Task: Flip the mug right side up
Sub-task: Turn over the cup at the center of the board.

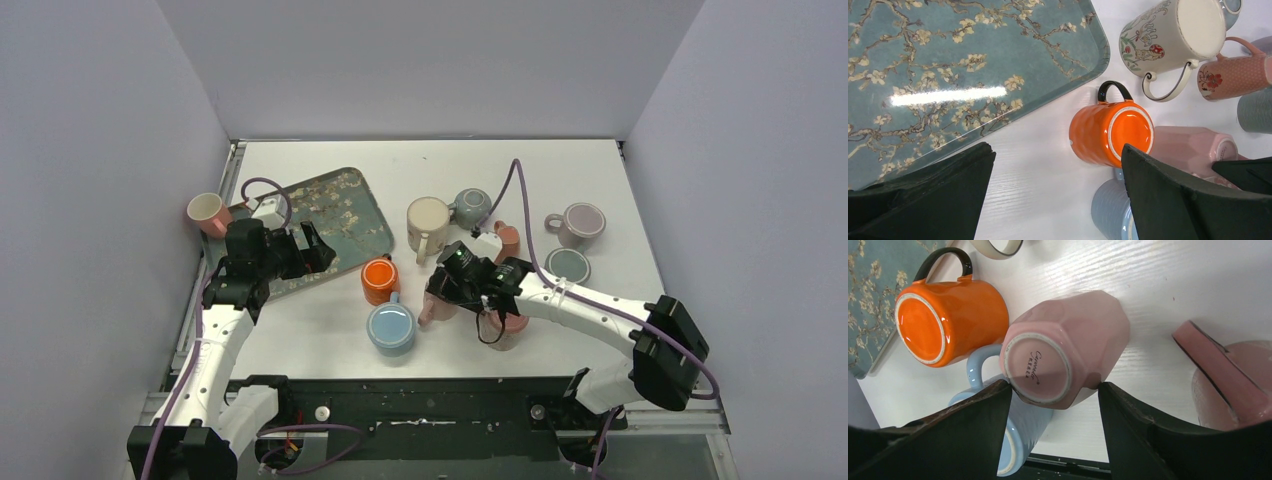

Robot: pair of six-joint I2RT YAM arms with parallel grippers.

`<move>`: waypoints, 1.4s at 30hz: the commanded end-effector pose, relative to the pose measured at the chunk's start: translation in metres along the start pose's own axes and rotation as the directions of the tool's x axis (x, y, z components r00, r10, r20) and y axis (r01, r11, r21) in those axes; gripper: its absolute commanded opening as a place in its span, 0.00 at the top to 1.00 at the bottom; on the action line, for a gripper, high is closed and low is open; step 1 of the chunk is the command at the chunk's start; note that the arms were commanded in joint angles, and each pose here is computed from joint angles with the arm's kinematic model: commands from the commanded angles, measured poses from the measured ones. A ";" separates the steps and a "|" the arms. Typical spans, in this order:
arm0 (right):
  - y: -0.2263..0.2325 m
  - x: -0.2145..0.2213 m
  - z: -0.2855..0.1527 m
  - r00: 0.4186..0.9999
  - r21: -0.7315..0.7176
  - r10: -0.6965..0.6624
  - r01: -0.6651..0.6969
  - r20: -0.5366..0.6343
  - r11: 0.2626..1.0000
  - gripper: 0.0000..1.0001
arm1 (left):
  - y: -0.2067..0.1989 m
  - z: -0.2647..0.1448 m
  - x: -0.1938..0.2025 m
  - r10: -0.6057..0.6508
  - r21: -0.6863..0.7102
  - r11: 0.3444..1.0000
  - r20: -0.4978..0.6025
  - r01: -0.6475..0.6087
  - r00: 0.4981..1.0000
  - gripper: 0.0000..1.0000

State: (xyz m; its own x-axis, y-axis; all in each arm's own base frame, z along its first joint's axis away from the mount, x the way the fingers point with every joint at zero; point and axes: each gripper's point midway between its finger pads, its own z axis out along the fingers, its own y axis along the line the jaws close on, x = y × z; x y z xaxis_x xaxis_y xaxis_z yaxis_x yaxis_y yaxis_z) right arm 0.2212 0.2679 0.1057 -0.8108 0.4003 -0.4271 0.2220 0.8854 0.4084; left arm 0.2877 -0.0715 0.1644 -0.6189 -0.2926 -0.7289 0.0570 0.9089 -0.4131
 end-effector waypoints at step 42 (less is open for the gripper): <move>-0.030 -0.039 0.032 0.935 0.182 -0.340 0.319 0.104 0.930 0.58 | -0.010 -0.006 -0.012 0.034 0.021 0.999 0.034 -0.035 0.999 0.03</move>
State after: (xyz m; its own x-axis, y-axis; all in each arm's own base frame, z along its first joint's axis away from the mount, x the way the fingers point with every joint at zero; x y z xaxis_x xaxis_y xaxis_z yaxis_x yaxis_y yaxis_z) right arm 0.2549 0.2396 0.0759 -0.8196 0.1102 -0.5623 0.0380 0.9896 0.1386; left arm 0.2847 -0.0740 0.1623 -0.6300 -0.2852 -0.7223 0.0597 0.9095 -0.4113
